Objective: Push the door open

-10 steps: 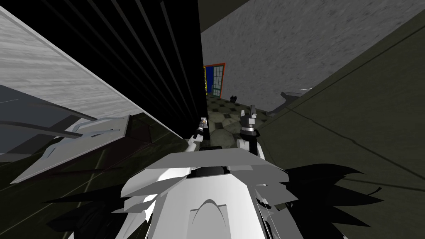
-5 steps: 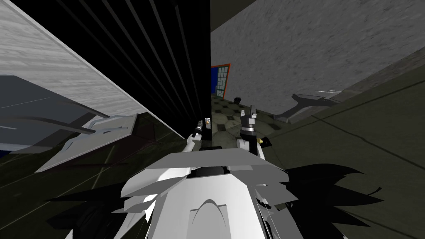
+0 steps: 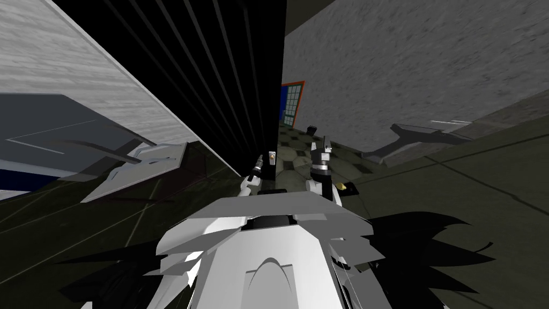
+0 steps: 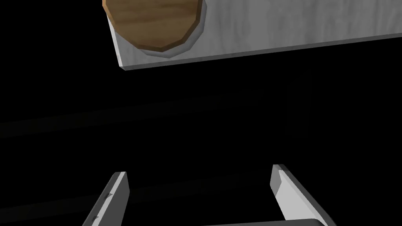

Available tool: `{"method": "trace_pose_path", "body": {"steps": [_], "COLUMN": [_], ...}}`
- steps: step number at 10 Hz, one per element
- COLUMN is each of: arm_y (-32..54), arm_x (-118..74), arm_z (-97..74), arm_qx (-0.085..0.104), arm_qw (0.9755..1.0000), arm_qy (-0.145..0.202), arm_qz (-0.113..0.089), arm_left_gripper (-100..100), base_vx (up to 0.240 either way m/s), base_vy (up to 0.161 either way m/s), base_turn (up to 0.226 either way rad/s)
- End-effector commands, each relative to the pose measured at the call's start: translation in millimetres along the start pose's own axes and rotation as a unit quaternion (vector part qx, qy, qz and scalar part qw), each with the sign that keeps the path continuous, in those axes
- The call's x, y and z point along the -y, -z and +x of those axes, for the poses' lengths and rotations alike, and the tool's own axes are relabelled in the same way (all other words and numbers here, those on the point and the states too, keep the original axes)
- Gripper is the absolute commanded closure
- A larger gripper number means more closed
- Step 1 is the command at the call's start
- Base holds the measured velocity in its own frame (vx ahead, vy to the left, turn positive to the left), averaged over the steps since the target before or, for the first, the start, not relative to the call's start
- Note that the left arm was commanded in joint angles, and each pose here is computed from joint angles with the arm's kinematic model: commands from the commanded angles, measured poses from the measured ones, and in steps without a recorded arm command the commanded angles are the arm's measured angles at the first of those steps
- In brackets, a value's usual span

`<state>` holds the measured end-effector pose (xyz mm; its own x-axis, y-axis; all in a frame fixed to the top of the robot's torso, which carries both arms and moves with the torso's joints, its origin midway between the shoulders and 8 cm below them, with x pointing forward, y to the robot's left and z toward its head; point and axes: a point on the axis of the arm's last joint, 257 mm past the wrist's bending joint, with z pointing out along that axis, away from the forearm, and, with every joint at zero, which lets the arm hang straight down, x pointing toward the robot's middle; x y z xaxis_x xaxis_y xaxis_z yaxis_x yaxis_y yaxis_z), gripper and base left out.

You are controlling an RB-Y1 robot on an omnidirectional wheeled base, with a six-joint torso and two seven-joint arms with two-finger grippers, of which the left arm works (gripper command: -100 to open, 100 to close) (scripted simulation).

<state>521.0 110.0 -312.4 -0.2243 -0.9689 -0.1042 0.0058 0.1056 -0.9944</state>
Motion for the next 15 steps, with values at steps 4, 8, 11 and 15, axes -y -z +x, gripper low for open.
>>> {"method": "trace_pose_path", "body": {"steps": [4, 8, 11, 15], "arm_y": [30.4, 50.4, 66.2, 74.9], "arm_x": [-3.1, 2.5, 12.6, 24.5], "arm_z": [38.5, 68.4, 95.0, 114.2], "arm_qx": [-0.031, -0.049, -0.061, -0.067], "arm_qw": [0.9995, 0.9987, 0.9977, 0.9966], "arm_qy": [0.002, 0.014, 0.030, 0.047], "arm_qz": [-0.001, 0.001, 0.006, 0.011], "arm_left_gripper": [-100, -100, -100, -100], "base_vx": [-0.024, -0.027, -0.038, -0.073], "base_vy": [0.004, -0.013, -0.023, -0.091], "base_turn": [0.143, 0.126, 0.109, 0.092]}}
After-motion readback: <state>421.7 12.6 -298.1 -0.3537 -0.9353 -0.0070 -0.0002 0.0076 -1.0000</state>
